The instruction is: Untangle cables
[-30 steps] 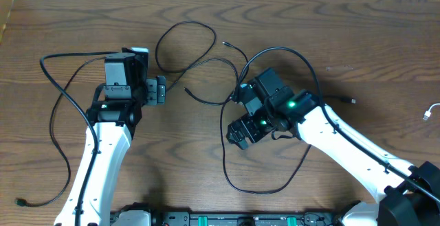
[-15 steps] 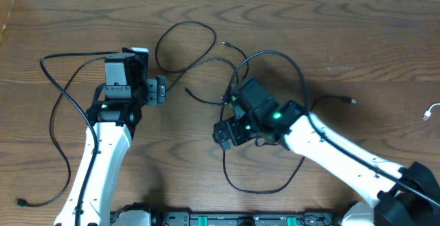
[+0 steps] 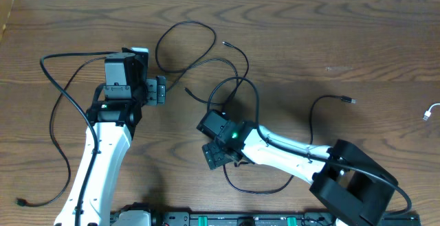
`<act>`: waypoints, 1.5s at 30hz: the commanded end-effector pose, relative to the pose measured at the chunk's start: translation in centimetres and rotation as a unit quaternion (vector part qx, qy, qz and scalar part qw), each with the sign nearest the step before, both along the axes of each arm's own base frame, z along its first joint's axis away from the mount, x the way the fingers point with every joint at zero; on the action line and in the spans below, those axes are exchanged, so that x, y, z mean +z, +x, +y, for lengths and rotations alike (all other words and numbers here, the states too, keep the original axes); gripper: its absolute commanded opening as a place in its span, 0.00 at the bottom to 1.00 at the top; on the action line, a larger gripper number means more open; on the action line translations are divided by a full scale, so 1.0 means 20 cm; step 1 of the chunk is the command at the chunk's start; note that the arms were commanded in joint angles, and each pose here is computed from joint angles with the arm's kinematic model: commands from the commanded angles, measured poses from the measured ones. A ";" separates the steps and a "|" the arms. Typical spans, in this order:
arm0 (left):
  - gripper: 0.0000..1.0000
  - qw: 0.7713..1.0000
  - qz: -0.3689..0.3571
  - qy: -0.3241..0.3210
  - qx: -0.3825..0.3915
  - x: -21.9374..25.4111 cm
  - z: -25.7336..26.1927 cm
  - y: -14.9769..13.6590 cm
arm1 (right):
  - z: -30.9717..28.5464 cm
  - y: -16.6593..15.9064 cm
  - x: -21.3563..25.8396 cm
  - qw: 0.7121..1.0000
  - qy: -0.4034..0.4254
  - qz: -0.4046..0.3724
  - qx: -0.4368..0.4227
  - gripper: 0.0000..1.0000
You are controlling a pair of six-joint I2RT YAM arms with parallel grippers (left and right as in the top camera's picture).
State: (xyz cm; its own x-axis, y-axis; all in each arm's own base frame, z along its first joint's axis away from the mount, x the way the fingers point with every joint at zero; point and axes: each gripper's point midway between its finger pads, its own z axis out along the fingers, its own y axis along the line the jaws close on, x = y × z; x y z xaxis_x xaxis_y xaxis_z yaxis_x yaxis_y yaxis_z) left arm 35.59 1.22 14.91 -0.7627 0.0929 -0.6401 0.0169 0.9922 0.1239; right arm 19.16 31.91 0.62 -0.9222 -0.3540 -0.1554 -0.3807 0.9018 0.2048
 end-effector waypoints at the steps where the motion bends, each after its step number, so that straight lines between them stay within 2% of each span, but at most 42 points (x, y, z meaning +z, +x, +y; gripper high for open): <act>1: 0.92 1.000 -0.001 0.000 0.004 0.00 0.01 -0.01 | -0.01 -0.01 -0.05 1.000 -0.017 -0.002 -0.007 0.79; 5: 0.92 1.000 -0.001 0.000 0.004 0.00 0.01 -0.01 | -0.02 -0.01 -0.06 1.000 -0.025 -0.002 -0.007 0.68; 7: 0.92 1.000 -0.001 0.000 0.003 0.00 0.01 -0.01 | -0.04 -0.02 -0.06 0.999 -0.034 0.000 -0.009 0.65; 13: 0.92 1.000 -0.001 0.000 0.004 0.00 0.01 -0.01 | -0.12 -0.06 -0.10 0.996 -0.082 -0.003 -0.017 0.65; 20: 0.92 1.000 -0.001 0.000 0.003 0.00 0.01 -0.01 | -0.12 -0.10 -0.13 0.995 -0.101 -0.013 -0.001 0.65; 23: 0.92 1.000 -0.001 0.000 0.004 0.00 0.01 -0.01 | -0.12 -0.12 -0.16 0.994 -0.113 -0.013 -0.006 0.61; 28: 0.92 1.000 -0.001 0.000 0.004 0.00 0.01 -0.01 | -0.15 -0.14 -0.23 0.991 -0.133 -0.002 -0.010 0.46; 32: 0.92 1.000 -0.001 0.000 0.004 0.00 0.01 -0.01 | -0.16 -0.14 -0.25 0.990 -0.137 0.001 -0.013 0.40; 36: 0.92 1.000 -0.001 0.000 0.004 0.00 0.01 -0.01 | -0.16 -0.14 -0.25 0.990 -0.138 0.002 -0.019 0.22; 38: 0.92 1.000 -0.001 0.000 0.004 0.00 0.01 -0.01 | -0.16 -0.14 -0.25 0.990 -0.138 0.002 -0.019 0.17; 40: 0.92 1.000 -0.001 0.000 0.004 0.00 0.01 -0.01 | -0.17 -0.14 -0.25 0.990 -0.139 0.002 -0.019 0.02; 45: 0.92 1.000 -0.001 0.000 0.004 0.00 0.01 -0.01 | -0.17 -0.13 -0.25 0.990 -0.138 0.003 -0.023 0.01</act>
State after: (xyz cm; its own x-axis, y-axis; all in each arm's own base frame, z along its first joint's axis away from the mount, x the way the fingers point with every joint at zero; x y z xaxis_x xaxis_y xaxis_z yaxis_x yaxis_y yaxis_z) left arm 35.59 1.22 14.91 -0.7627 0.0929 -0.6401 0.0169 0.9922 0.1239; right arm 18.54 31.15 -0.45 -0.9247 -0.3346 -0.1815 -0.3437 0.9389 0.0203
